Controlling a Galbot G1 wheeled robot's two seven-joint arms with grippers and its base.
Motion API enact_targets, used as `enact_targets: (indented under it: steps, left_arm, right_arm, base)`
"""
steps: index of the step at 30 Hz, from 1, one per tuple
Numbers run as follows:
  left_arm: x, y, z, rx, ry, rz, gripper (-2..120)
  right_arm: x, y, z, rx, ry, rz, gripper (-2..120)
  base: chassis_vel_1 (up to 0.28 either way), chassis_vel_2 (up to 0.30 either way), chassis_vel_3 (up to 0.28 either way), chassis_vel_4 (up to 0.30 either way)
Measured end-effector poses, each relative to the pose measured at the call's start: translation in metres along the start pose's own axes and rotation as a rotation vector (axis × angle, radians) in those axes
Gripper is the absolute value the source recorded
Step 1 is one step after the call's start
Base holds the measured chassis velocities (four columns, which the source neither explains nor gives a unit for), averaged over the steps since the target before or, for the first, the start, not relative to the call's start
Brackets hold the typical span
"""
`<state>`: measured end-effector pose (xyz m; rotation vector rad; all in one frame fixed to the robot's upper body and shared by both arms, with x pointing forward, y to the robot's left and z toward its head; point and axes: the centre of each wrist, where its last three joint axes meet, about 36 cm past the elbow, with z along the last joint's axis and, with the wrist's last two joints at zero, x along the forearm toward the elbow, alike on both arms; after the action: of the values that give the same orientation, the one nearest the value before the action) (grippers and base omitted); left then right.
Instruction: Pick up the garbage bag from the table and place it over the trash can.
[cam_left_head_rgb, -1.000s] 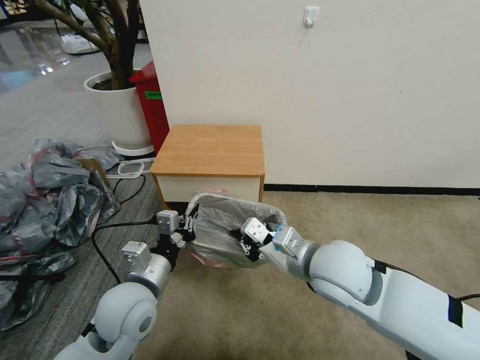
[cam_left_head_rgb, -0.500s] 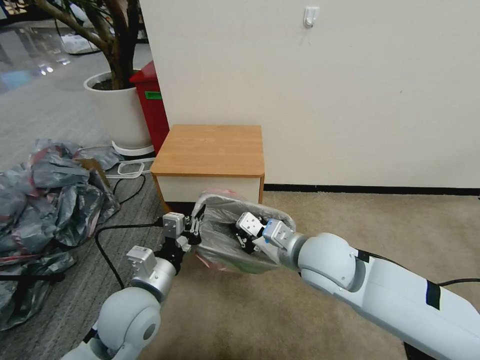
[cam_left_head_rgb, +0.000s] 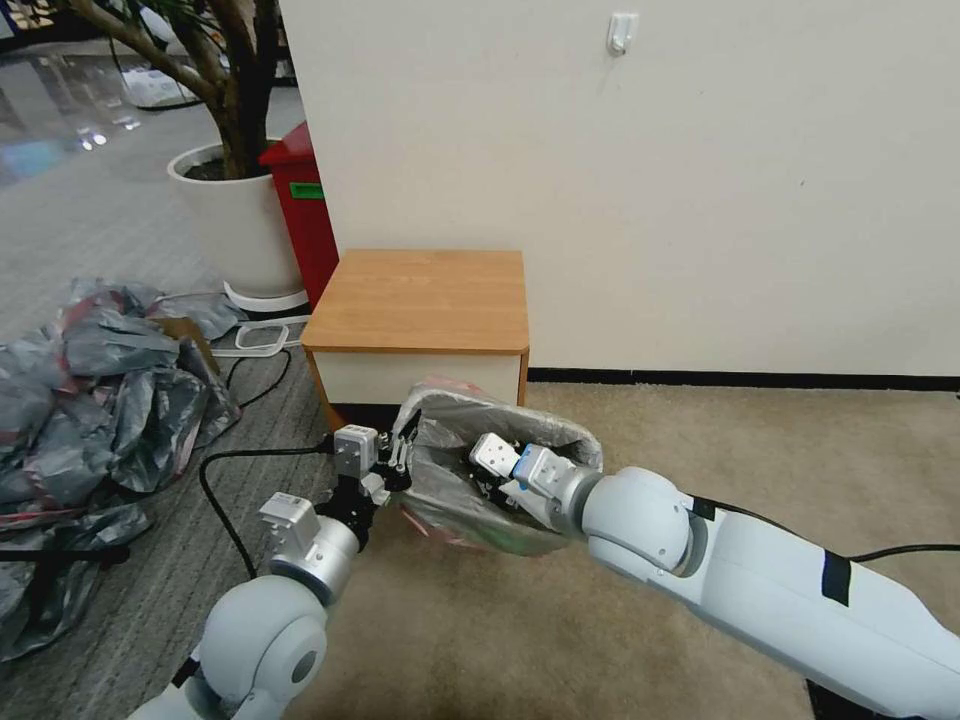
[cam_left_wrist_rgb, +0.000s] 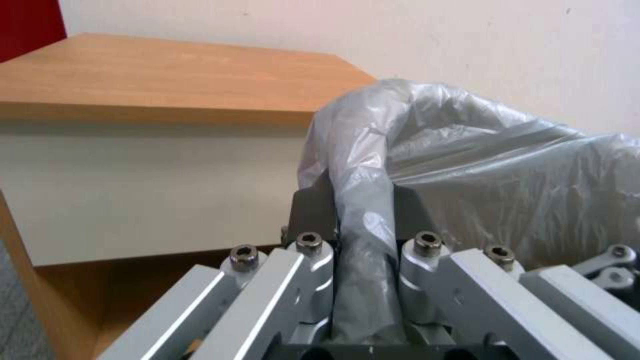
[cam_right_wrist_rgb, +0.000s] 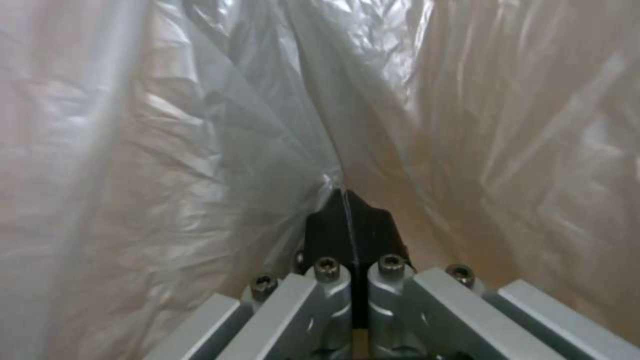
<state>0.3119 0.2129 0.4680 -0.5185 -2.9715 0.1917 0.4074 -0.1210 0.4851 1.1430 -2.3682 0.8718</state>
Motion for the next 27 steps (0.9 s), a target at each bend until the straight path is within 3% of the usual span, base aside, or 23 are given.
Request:
enact_targets:
  steps: [6, 11, 27]
  left_arm:
    - [-0.001, -0.001, 0.003, -0.047, -0.004, 0.008, 9]
    - [-0.003, -0.001, 0.001, -0.081, -0.017, 0.021, 9]
    - [-0.004, -0.011, 0.004, -0.114, -0.017, 0.059, 9]
  right_arm:
    - [-0.007, -0.009, -0.001, 0.025, 0.016, 0.016, 0]
    - [-0.014, -0.004, 0.004, 0.034, 0.037, -0.001, 0]
    - [-0.032, -0.004, 0.004, 0.058, 0.065, 0.01, 0]
  base:
    - [0.0, 0.0, 0.0, 0.0]
    - [0.0, 0.0, 0.0, 0.0]
    - [0.0, 0.0, 0.0, 0.0]
